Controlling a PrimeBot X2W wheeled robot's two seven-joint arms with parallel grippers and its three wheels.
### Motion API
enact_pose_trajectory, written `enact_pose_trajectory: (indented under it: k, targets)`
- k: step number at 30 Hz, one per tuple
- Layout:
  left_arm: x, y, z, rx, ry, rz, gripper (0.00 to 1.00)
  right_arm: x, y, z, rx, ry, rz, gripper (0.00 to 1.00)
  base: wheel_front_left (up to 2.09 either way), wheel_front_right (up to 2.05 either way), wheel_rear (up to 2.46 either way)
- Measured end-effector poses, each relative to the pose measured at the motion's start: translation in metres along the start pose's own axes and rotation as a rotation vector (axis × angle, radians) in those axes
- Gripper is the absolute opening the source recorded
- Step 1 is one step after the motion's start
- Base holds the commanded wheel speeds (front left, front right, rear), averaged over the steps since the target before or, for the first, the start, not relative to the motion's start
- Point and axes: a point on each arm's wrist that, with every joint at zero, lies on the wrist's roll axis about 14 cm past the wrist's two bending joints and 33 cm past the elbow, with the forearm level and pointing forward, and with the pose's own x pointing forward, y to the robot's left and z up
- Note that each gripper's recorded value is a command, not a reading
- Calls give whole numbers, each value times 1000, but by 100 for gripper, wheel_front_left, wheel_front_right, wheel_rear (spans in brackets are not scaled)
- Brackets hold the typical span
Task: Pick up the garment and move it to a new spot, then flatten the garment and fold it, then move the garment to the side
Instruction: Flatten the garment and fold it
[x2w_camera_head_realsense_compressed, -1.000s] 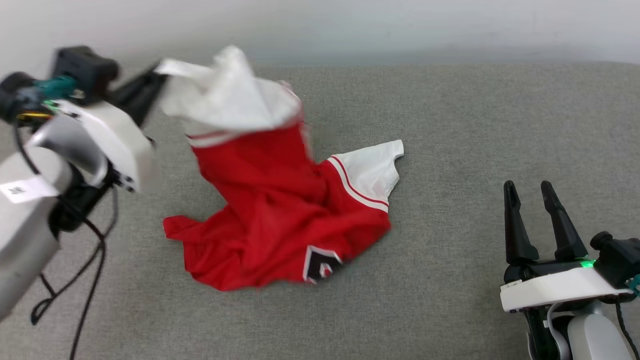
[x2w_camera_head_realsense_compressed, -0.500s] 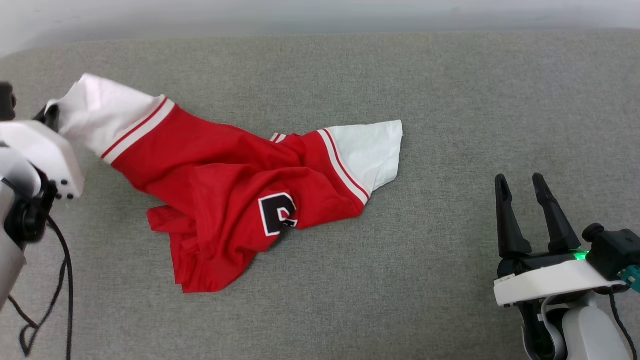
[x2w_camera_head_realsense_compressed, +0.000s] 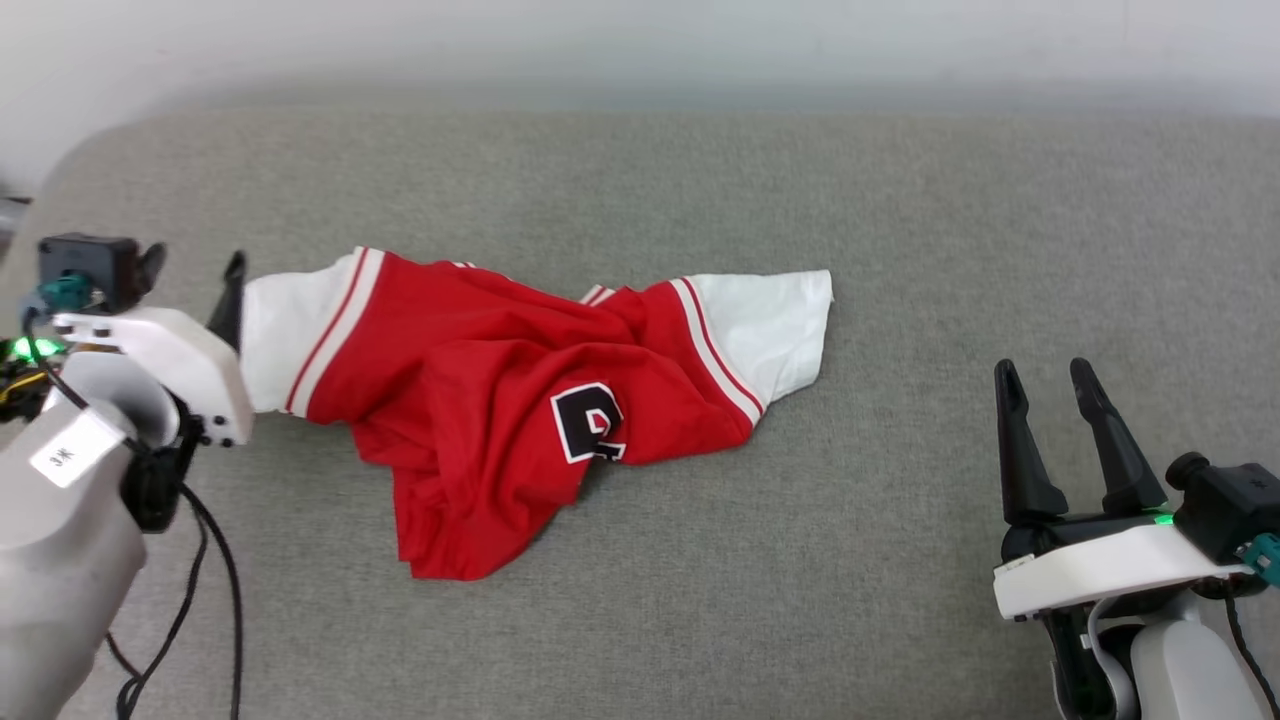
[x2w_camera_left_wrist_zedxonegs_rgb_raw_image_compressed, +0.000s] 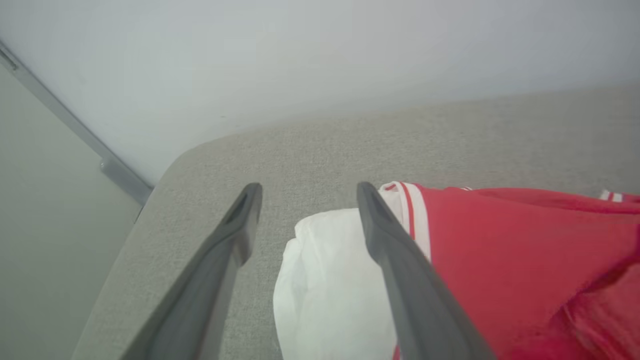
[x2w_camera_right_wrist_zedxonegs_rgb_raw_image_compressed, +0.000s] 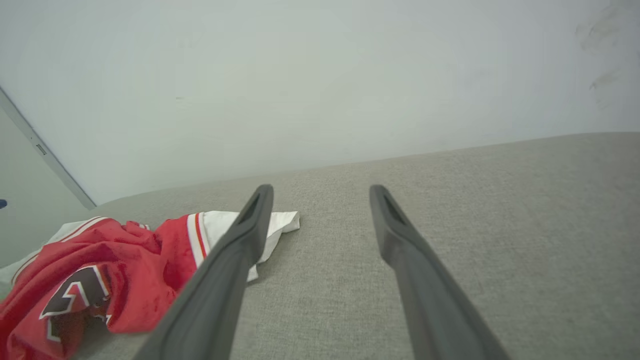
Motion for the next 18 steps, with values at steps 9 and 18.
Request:
enact_pose_trajectory:
  k: [9,18]
  targets:
    - [-55,-42,115,18,-425,-101,100,-9,15,21,-9,-34,35,100,0,0,0]
    - [-128,-56,99,-12,-547,-49,100,-14,37,30,-15,-38,94,100,0,0,0]
